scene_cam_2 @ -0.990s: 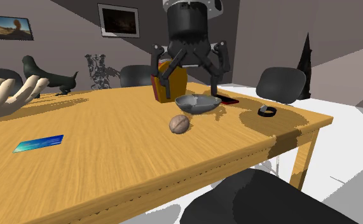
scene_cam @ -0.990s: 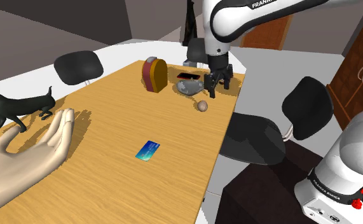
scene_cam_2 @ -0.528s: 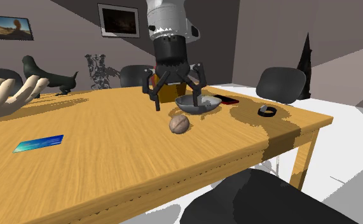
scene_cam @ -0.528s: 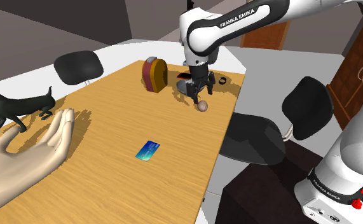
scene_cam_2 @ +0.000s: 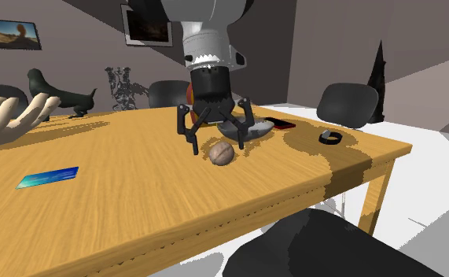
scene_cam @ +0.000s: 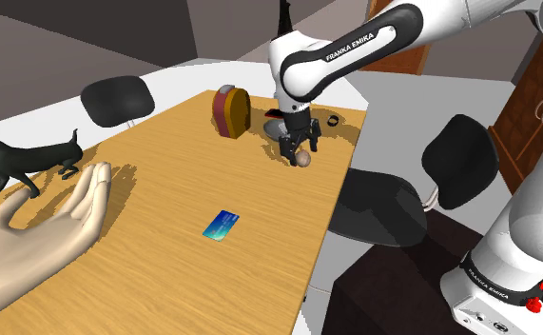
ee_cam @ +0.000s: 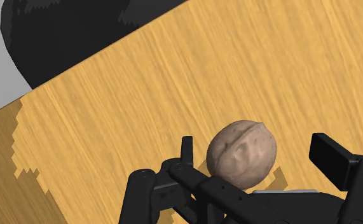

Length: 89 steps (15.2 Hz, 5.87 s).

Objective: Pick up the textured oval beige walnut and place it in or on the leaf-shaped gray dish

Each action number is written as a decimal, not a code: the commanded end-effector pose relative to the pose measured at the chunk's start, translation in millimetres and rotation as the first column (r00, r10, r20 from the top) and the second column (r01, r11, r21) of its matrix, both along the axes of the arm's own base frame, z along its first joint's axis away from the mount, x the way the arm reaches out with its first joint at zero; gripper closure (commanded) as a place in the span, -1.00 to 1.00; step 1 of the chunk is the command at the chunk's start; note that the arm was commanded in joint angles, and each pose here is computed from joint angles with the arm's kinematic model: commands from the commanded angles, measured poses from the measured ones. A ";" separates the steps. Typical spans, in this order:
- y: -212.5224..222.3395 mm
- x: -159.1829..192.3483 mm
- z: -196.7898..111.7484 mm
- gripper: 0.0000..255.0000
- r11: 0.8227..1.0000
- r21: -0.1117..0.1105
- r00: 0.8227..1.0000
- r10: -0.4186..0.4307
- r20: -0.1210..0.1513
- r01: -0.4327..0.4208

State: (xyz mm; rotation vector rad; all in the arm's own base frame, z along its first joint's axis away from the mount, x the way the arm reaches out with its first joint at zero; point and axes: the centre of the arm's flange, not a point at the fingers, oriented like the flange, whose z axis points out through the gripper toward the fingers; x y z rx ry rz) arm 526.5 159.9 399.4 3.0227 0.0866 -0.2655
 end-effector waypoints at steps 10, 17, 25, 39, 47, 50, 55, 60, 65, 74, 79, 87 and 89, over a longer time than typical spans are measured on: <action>0.1 0.3 -1.8 1.00 1.000 0.000 1.000 0.000 0.000 0.000; 0.1 0.3 3.5 1.00 1.000 0.000 1.000 0.000 0.001 0.000; 0.1 0.3 45.7 1.00 1.000 0.000 1.000 0.000 0.001 0.000; 0.1 0.3 118.2 1.00 1.000 0.000 1.000 0.000 0.001 0.000; -42.5 96.8 122.9 1.00 1.000 0.000 1.000 0.000 0.001 0.000; -58.6 133.0 124.7 1.00 1.000 0.000 1.000 0.000 0.001 0.000; -74.3 168.5 115.9 1.00 1.000 0.000 1.000 0.000 0.001 0.000; -74.3 168.6 89.5 1.00 1.000 0.000 1.000 0.000 0.001 0.000; -74.3 168.6 63.1 1.00 1.000 0.000 1.000 0.000 0.001 0.000; -74.3 168.6 48.2 1.00 1.000 0.000 1.000 0.000 0.001 0.000; -74.3 168.5 48.2 -1.00 1.000 0.000 1.000 0.000 0.001 0.000; -68.8 177.1 97.1 -1.00 1.000 0.000 1.000 0.000 0.001 0.000; -68.8 177.0 97.1 -1.00 1.000 0.000 1.000 0.000 0.001 0.000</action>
